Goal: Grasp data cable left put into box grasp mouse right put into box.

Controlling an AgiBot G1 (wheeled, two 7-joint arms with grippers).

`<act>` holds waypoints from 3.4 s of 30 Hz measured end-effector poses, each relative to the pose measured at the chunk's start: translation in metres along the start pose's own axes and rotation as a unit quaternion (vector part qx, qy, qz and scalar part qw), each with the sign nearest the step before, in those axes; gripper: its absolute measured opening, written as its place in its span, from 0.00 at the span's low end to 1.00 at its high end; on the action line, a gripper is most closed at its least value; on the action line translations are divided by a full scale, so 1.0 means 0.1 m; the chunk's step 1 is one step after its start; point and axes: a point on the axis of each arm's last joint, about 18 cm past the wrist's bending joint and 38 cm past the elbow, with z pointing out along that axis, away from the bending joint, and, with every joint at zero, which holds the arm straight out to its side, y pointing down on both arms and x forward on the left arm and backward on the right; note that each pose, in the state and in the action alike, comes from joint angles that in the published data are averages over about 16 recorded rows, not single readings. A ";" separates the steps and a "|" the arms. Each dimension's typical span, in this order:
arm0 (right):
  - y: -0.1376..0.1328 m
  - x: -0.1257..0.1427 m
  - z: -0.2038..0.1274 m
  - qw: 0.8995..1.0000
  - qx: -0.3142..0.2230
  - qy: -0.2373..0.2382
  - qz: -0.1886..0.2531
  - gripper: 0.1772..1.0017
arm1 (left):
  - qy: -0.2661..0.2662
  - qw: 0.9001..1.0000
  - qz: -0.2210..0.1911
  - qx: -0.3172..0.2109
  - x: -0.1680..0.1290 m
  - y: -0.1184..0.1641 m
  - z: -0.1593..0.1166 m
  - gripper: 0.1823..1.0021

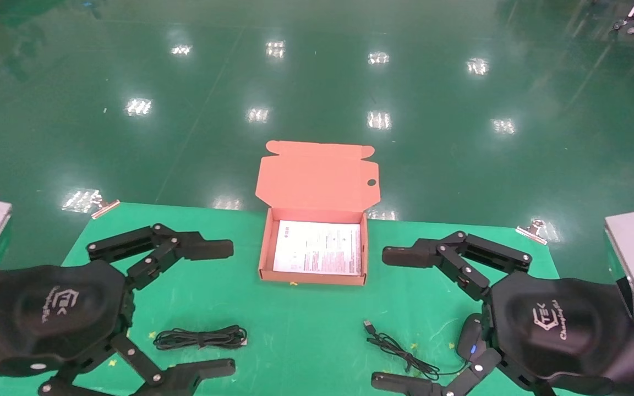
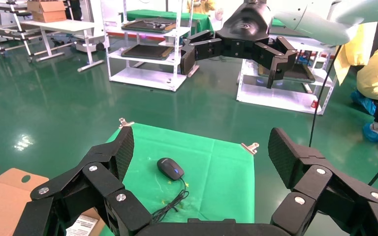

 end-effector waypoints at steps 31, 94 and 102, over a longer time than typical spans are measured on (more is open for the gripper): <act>0.02 0.01 -0.01 1.000 -0.009 0.003 0.000 1.00 | 0.001 1.000 0.001 -0.016 0.00 0.04 0.01 1.00; 1.73 0.70 0.51 0.823 -0.534 -0.058 -0.183 1.00 | -0.015 0.844 0.051 -0.534 -1.02 2.03 0.62 1.00; 1.95 0.78 0.60 0.830 -0.533 -0.043 -0.160 1.00 | -0.037 0.845 0.011 -0.533 -1.11 2.22 0.61 1.00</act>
